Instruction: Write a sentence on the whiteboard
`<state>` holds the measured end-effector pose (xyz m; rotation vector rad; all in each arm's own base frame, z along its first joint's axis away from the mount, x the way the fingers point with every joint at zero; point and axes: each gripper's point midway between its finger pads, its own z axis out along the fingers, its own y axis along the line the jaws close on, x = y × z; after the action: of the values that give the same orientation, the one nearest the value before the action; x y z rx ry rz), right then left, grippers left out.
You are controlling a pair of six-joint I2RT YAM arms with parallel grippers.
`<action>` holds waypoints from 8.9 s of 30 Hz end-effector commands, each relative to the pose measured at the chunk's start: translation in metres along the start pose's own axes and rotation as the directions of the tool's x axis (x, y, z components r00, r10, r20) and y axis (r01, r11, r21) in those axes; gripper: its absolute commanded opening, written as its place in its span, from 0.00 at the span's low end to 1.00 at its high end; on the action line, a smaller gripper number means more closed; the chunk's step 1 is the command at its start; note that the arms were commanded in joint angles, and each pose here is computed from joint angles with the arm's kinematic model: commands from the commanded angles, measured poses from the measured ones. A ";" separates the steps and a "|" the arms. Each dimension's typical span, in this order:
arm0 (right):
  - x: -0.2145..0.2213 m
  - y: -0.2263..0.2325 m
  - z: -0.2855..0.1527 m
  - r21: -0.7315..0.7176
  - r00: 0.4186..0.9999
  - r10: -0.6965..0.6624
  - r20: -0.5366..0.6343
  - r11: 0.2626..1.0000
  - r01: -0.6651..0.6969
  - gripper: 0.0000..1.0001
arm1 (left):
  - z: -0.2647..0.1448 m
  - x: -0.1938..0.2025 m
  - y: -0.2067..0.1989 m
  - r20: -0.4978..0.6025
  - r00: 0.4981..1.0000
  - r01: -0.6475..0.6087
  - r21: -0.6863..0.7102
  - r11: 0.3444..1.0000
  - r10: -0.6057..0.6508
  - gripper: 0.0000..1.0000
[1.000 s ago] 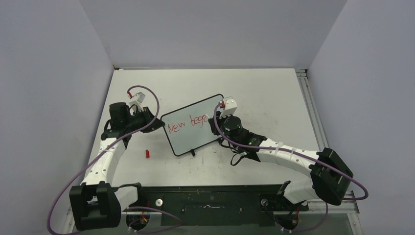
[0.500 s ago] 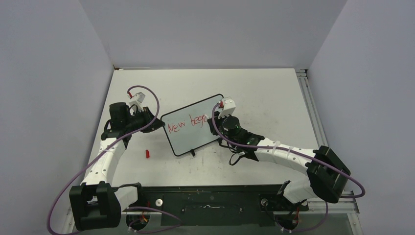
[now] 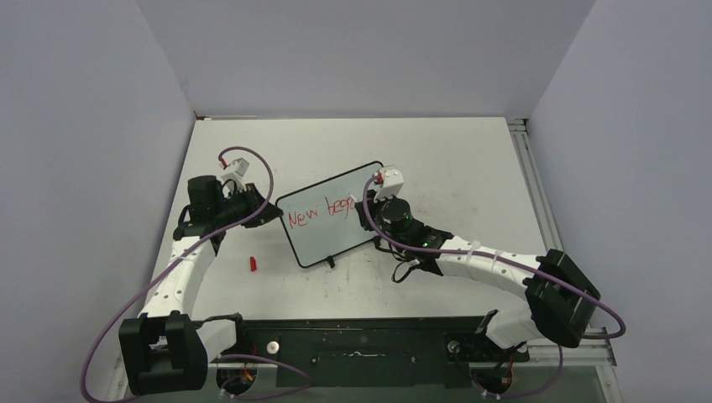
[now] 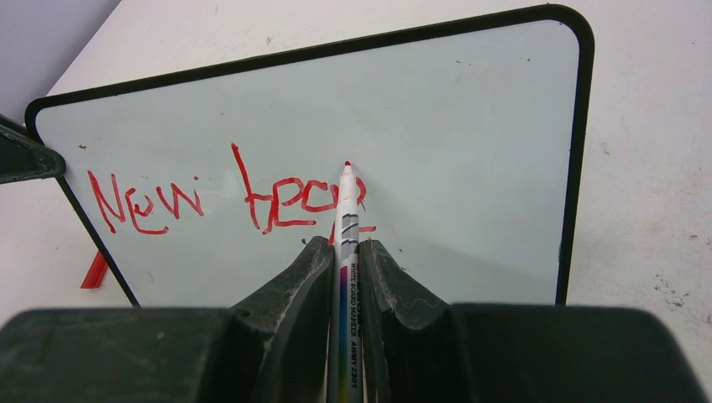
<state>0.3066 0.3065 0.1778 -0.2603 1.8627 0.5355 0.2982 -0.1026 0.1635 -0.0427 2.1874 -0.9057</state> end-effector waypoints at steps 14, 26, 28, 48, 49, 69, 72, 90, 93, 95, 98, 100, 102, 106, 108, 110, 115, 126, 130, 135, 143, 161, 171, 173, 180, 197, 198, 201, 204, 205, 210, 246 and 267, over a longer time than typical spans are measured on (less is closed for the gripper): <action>-0.026 0.003 0.010 0.009 0.996 0.033 0.079 0.999 -0.034 0.05 | -0.003 -0.009 -0.011 0.027 0.999 -0.039 0.023 0.999 0.038 0.08; -0.032 -0.008 -0.016 0.023 0.995 0.036 0.092 0.999 -0.039 0.05 | -0.004 -0.010 -0.002 0.029 0.999 -0.042 -0.027 0.999 0.043 0.05; -0.026 -0.012 -0.016 0.034 0.996 0.034 0.081 0.999 -0.036 0.05 | -0.004 -0.010 -0.002 0.028 0.999 -0.045 -0.030 0.999 0.046 0.05; -0.007 -0.016 -0.006 0.049 0.999 0.013 0.042 0.999 -0.015 0.05 | -0.007 -0.009 -0.013 0.042 0.992 -0.121 0.022 0.992 0.120 0.05; -0.006 -0.016 -0.006 0.051 0.999 0.012 0.041 0.999 -0.014 0.05 | -0.007 -0.009 -0.014 0.042 0.992 -0.121 0.023 0.992 0.120 0.05; -0.009 -0.011 0.002 0.037 0.999 0.006 0.049 0.999 -0.008 0.05 | -0.007 -0.008 -0.014 0.039 0.991 -0.125 0.023 0.992 0.124 0.02; -0.008 -0.011 0.003 0.038 0.999 0.005 0.047 0.999 -0.006 0.05 | -0.007 -0.008 -0.014 0.040 0.991 -0.126 0.023 0.992 0.125 0.02; -0.012 -0.012 0.003 0.043 0.998 0.007 0.059 0.999 -0.010 0.05 | -0.008 -0.007 -0.014 0.039 0.992 -0.125 0.021 0.992 0.124 0.01; -0.006 -0.014 0.002 0.049 0.999 0.008 0.047 0.999 -0.010 0.05 | -0.008 -0.007 -0.014 0.039 0.992 -0.125 0.021 0.992 0.124 0.01; -0.001 -0.016 0.002 0.053 0.999 0.008 0.034 0.999 -0.009 0.05 | -0.008 -0.007 -0.014 0.038 0.992 -0.124 0.021 0.992 0.123 0.01; 0.005 -0.018 0.001 0.058 1.000 0.009 0.020 0.998 -0.010 0.05 | -0.008 -0.007 -0.014 0.039 0.991 -0.125 0.021 0.992 0.124 0.01; 0.008 -0.019 0.001 0.061 1.000 0.010 0.014 0.998 -0.011 0.05 | -0.008 -0.007 -0.014 0.039 0.992 -0.124 0.021 0.992 0.123 0.00; 0.011 -0.020 0.000 0.062 1.000 0.013 0.007 0.998 -0.013 0.05 | -0.008 -0.007 -0.014 0.039 0.992 -0.124 0.019 0.992 0.123 0.01; 0.021 -0.021 -0.003 0.063 1.000 0.017 -0.014 0.998 -0.016 0.05 | -0.008 -0.007 -0.014 0.040 0.991 -0.125 0.018 0.992 0.124 0.00; 0.027 -0.021 -0.005 0.062 1.000 0.016 -0.026 0.998 -0.015 0.05 | -0.008 -0.007 -0.013 0.040 0.991 -0.125 0.018 0.992 0.124 0.00; 0.031 -0.020 -0.007 0.059 0.999 0.015 -0.036 0.998 -0.013 0.05 | -0.008 -0.007 -0.014 0.040 0.991 -0.125 0.019 0.992 0.124 0.00; 0.037 -0.018 -0.008 0.059 0.999 0.012 -0.046 0.998 -0.009 0.05 | -0.008 -0.007 -0.014 0.041 0.991 -0.126 0.018 0.992 0.125 0.00; 0.007 -0.014 -0.004 0.065 0.999 0.017 0.031 0.998 -0.019 0.05 | -0.008 -0.007 -0.013 0.040 0.992 -0.124 0.018 0.992 0.124 0.00; 0.000 -0.012 -0.002 0.067 0.999 0.014 0.048 0.998 -0.018 0.05 | -0.008 -0.007 -0.014 0.040 0.991 -0.125 0.020 0.992 0.125 0.00; -0.005 -0.012 0.000 0.070 0.998 0.010 0.060 0.997 -0.014 0.05 | -0.008 -0.007 -0.013 0.039 0.992 -0.124 0.019 0.992 0.124 0.00; -0.013 -0.014 0.002 0.075 0.997 0.010 0.078 0.997 -0.016 0.05 | -0.008 -0.008 -0.014 0.040 0.991 -0.126 0.020 0.992 0.125 0.00; -0.015 -0.023 0.008 0.110 0.996 0.015 0.083 0.994 -0.024 0.05 | -0.008 -0.007 -0.013 0.039 0.992 -0.125 0.019 0.992 0.124 0.00; -0.007 -0.033 0.003 0.138 0.997 0.025 0.068 0.990 -0.034 0.05 | -0.008 -0.008 -0.014 0.041 0.991 -0.126 0.018 0.992 0.125 0.00; -0.005 -0.033 0.003 0.134 0.998 0.027 0.062 0.990 -0.035 0.05 | -0.008 -0.007 -0.013 0.041 0.991 -0.127 0.018 0.992 0.126 0.00; 0.010 -0.036 0.000 0.130 0.999 0.035 0.028 0.991 -0.038 0.05 | -0.009 -0.007 -0.014 0.041 0.991 -0.126 0.019 0.992 0.125 0.00; 0.030 -0.040 -0.011 0.128 0.999 0.051 -0.004 0.991 -0.050 0.05 | -0.009 -0.007 -0.014 0.045 0.991 -0.127 0.015 0.992 0.127 0.00; 0.031 -0.041 -0.011 0.129 0.999 0.050 -0.007 0.990 -0.049 0.05 | -0.009 -0.007 -0.013 0.043 0.991 -0.126 0.014 0.992 0.125 0.00; 0.029 -0.041 -0.012 0.131 0.999 0.048 -0.005 0.990 -0.047 0.05 | -0.009 -0.007 -0.013 0.042 0.991 -0.126 0.014 0.992 0.125 0.00; 0.021 -0.039 -0.013 0.124 0.999 0.046 0.010 0.991 -0.047 0.05 | -0.009 -0.007 -0.013 0.043 0.991 -0.126 0.013 0.992 0.125 0.00; 0.018 -0.038 -0.013 0.121 0.999 0.046 0.015 0.992 -0.047 0.05 | -0.009 -0.007 -0.013 0.044 0.991 -0.126 0.013 0.992 0.126 0.00; 0.003 -0.033 -0.016 0.105 0.998 0.046 0.039 0.993 -0.049 0.05 | -0.009 -0.008 -0.013 0.045 0.991 -0.128 0.010 0.992 0.127 0.00; -0.024 -0.031 0.000 0.096 0.994 0.033 0.107 0.994 -0.043 0.05 | -0.009 -0.008 -0.011 0.042 0.991 -0.129 0.000 0.992 0.129 0.00; 0.020 -0.049 -0.005 0.135 0.999 0.051 0.014 0.990 -0.052 0.05 | -0.010 -0.007 -0.012 0.044 0.990 -0.132 0.004 0.991 0.131 0.00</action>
<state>0.3197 0.2694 0.1542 -0.1450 1.8833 0.4274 0.2915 -0.1040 0.1687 0.0525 2.1638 -0.8497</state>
